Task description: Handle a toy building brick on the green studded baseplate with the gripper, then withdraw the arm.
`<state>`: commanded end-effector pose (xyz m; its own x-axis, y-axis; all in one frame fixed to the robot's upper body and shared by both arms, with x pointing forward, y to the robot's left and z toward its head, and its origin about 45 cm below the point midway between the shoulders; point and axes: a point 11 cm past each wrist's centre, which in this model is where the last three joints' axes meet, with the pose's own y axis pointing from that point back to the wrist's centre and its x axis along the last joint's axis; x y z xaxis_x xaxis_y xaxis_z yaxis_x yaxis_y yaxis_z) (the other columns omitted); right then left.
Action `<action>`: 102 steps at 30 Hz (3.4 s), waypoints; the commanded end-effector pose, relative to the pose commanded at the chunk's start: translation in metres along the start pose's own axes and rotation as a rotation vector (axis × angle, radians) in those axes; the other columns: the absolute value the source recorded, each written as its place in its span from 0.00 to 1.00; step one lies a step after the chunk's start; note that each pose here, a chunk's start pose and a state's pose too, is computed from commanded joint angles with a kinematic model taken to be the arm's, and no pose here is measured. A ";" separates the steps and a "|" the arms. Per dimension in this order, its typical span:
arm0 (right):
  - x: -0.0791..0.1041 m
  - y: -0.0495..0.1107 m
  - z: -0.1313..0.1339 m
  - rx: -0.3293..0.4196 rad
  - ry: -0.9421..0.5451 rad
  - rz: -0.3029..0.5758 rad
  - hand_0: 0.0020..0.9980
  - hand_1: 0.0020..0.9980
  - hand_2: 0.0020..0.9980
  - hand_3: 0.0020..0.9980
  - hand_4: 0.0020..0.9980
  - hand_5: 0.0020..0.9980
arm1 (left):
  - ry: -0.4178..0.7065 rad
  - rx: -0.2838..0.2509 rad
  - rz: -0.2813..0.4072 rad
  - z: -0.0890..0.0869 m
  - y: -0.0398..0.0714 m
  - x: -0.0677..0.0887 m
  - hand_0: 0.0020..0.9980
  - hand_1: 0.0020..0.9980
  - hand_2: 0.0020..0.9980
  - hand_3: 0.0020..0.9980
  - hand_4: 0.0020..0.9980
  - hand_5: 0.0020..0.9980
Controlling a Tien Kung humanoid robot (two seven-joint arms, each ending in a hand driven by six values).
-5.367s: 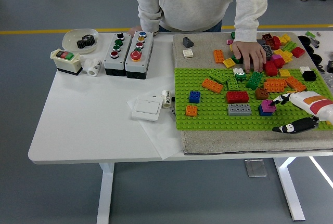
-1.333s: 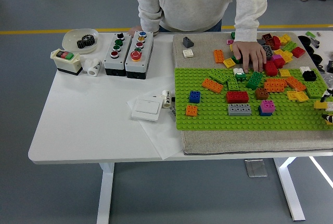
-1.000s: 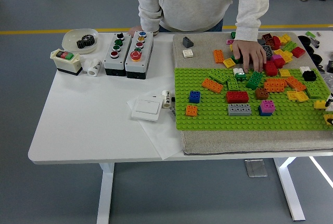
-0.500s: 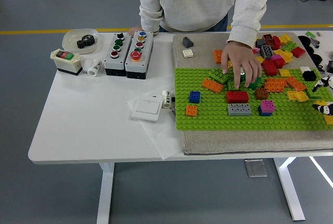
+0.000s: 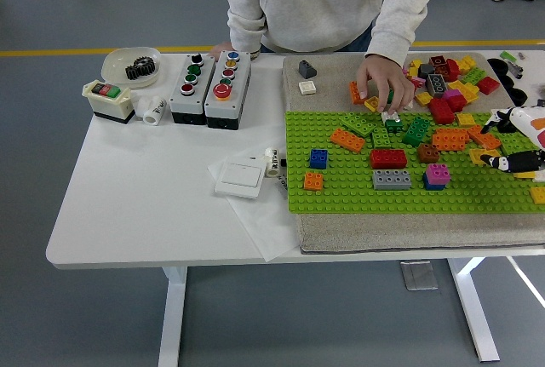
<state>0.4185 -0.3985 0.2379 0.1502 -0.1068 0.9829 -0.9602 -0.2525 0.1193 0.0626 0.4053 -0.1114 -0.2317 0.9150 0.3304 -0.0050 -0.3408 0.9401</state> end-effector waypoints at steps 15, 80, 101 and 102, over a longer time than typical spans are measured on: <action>0.011 -0.025 -0.045 0.086 -0.013 0.038 0.67 0.65 0.69 0.59 0.84 0.28 | 0.002 0.002 0.001 -0.001 0.000 0.000 0.80 0.85 0.84 0.74 0.80 0.67; -0.050 -0.083 -0.124 0.102 0.164 -0.232 0.63 0.62 0.65 0.60 0.87 0.27 | -0.002 -0.002 0.017 0.003 0.000 0.007 0.81 0.85 0.84 0.73 0.80 0.67; -0.046 -0.090 -0.132 0.126 0.242 -0.258 0.62 0.62 0.65 0.61 0.88 0.27 | 0.003 -0.013 0.028 0.008 0.001 0.009 0.81 0.85 0.84 0.73 0.80 0.66; -0.045 -0.090 -0.133 0.128 0.246 -0.257 0.62 0.62 0.65 0.61 0.88 0.27 | 0.004 -0.014 0.029 0.008 0.001 0.010 0.81 0.85 0.84 0.73 0.80 0.66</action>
<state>0.4670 -0.2435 0.2014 0.3067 0.2064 0.9291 -0.8591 -0.3602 0.3636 0.0682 0.4155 -0.1069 -0.2355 0.9039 0.3571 -0.0118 -0.3700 0.9289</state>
